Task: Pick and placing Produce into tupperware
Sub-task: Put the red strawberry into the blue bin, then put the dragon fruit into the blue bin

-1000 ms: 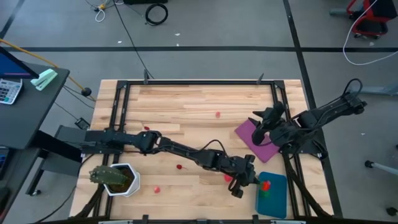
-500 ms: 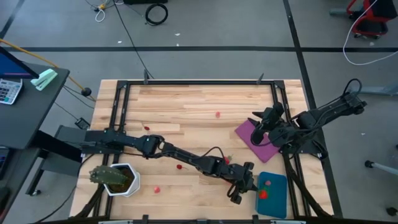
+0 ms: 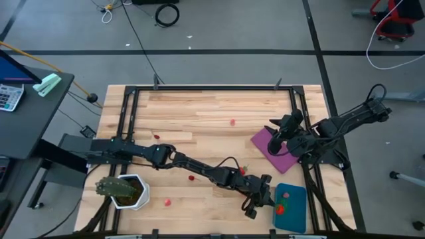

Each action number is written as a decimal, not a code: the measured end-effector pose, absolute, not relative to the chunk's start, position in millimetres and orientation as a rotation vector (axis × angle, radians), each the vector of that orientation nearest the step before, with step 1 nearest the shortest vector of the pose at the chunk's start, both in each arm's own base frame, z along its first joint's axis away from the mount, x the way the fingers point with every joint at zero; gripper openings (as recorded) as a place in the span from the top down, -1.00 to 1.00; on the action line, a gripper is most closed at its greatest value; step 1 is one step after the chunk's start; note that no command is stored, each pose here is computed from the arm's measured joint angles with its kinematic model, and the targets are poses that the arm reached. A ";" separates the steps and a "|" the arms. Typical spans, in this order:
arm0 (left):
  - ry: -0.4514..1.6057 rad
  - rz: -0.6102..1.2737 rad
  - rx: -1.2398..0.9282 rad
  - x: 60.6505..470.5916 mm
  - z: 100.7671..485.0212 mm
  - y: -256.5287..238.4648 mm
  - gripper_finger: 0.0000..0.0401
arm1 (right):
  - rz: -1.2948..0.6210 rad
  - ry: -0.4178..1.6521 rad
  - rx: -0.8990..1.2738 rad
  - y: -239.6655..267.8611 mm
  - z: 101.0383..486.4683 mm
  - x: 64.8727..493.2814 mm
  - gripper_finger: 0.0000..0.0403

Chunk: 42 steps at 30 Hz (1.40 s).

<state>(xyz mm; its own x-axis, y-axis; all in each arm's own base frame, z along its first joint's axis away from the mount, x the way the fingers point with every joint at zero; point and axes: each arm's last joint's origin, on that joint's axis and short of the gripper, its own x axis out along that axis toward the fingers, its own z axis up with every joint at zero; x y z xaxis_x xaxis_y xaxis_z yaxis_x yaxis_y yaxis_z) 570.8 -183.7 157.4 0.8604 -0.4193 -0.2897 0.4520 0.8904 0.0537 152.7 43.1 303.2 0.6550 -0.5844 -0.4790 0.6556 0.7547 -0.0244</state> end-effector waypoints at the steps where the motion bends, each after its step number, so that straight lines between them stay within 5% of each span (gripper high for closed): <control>1: 0.275 -0.460 0.123 570.6 157.5 -184.7 0.90 | -0.706 0.487 0.156 43.1 303.2 152.6 0.21; 22: 0.313 -0.402 0.184 573.5 167.3 -161.2 0.41 | -0.624 0.555 0.204 45.6 301.2 153.1 0.21; 31: 0.590 -0.336 0.170 551.9 218.9 -111.6 0.36 | -0.391 0.780 0.276 57.8 289.7 161.3 0.21; 42: 1.150 -0.235 0.205 465.4 288.8 -63.9 0.55 | -0.266 0.904 0.343 91.4 275.9 162.3 0.21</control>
